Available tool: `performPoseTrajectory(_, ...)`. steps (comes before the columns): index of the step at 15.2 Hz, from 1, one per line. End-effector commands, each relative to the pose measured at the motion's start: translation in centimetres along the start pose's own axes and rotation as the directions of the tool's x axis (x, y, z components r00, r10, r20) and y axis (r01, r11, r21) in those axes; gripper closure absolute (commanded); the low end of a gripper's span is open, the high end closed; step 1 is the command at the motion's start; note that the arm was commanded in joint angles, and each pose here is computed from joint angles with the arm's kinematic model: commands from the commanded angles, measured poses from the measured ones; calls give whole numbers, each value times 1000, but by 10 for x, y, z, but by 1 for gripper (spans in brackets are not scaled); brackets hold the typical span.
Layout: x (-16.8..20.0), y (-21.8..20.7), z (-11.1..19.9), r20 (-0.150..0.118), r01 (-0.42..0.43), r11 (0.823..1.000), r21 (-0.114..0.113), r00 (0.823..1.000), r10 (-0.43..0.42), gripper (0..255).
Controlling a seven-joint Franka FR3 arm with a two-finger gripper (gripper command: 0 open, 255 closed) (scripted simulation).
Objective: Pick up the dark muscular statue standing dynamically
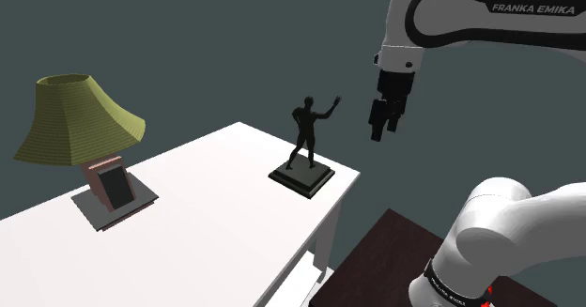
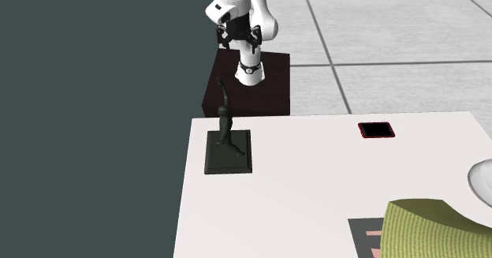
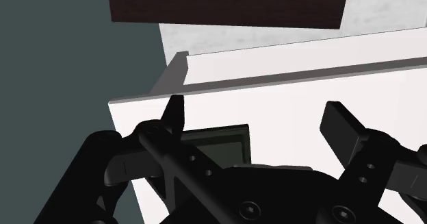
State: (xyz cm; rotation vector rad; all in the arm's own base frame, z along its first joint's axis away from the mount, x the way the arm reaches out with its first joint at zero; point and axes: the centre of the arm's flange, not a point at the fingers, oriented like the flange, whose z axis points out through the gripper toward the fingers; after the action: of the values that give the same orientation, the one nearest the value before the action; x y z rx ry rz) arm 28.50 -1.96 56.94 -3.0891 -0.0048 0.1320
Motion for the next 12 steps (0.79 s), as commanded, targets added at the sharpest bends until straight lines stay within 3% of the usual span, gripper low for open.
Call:
performPoseTrajectory(1, 0, 0, 0, 0, 0, 1000, 0, 1000, 0, 0)
performPoseTrajectory(12, 126, 1, -13, -119, -15, 999, -43, 993, 10, 0)
